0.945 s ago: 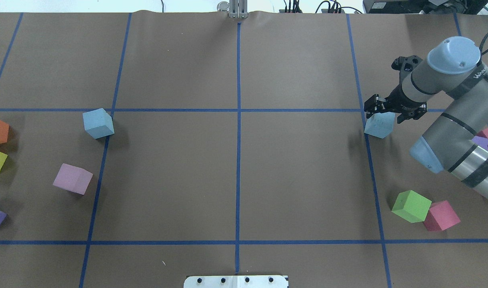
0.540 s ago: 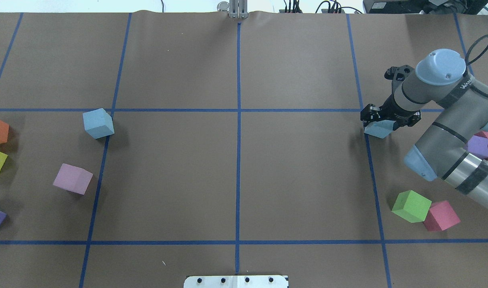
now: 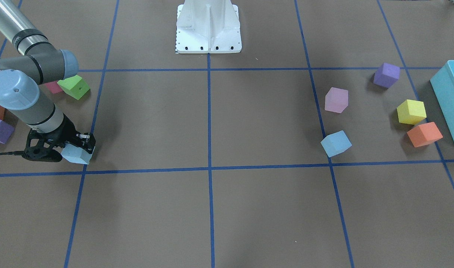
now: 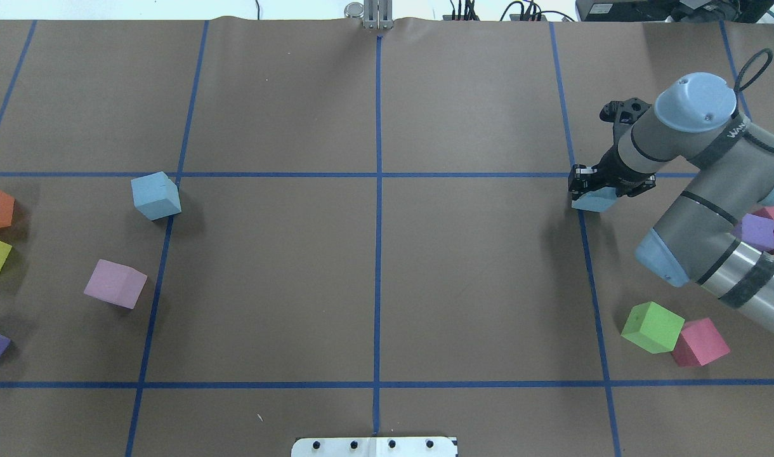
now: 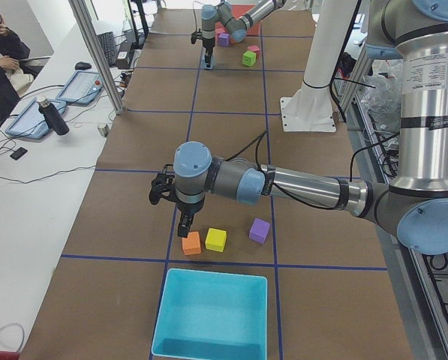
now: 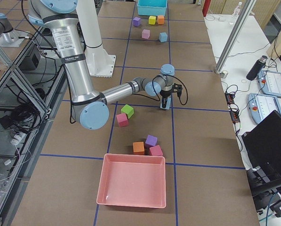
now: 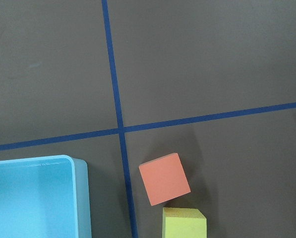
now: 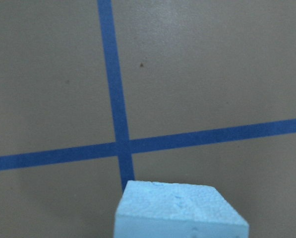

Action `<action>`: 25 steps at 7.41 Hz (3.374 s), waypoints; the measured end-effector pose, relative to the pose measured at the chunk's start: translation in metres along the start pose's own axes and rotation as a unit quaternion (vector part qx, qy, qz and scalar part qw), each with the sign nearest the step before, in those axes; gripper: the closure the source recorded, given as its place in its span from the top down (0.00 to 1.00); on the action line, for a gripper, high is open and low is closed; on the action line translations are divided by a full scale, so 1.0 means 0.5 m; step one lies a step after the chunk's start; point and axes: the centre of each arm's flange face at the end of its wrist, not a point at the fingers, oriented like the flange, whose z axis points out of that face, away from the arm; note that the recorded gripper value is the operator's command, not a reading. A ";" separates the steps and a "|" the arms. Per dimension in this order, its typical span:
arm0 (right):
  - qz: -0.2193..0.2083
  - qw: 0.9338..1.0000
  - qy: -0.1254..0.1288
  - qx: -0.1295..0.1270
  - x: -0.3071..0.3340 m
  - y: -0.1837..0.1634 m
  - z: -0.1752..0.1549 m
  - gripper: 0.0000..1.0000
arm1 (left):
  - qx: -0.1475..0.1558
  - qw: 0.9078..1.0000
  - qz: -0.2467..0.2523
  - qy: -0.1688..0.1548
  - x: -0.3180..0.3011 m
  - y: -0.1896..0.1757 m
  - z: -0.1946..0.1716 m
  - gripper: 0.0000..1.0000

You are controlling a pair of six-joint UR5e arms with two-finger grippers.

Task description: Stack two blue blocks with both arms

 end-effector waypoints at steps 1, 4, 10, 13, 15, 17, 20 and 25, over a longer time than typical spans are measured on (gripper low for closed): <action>-0.016 1.000 -0.019 0.012 -0.064 -0.005 -0.033 0.02 | -0.001 1.000 -0.001 0.000 -0.001 0.000 0.001 0.98; -0.069 0.996 -0.059 0.007 -0.290 0.079 -0.036 0.03 | -0.002 1.000 -0.003 0.000 -0.003 0.003 0.003 0.98; -0.058 0.998 -0.017 -0.007 -0.682 0.261 0.019 0.04 | -0.010 1.000 -0.009 0.000 -0.016 0.012 0.016 0.98; -0.044 0.999 -0.001 -0.014 -0.753 0.281 0.045 0.10 | -0.013 1.000 -0.011 0.000 -0.022 0.013 0.022 0.98; -0.044 0.999 0.005 -0.013 -0.756 0.283 0.055 0.27 | -0.014 1.000 -0.012 -0.001 -0.024 0.014 0.025 0.98; -0.048 0.999 0.009 -0.013 -0.750 0.283 0.064 0.64 | -0.015 1.000 -0.013 -0.001 -0.025 0.014 0.025 0.98; -0.049 0.999 0.008 -0.013 -0.746 0.282 0.068 1.00 | -0.015 1.000 -0.013 0.000 -0.024 0.014 0.026 0.98; -0.009 1.000 -0.026 -0.004 -0.691 0.131 -0.120 1.00 | 0.011 1.000 0.011 0.004 0.009 -0.014 -0.002 0.98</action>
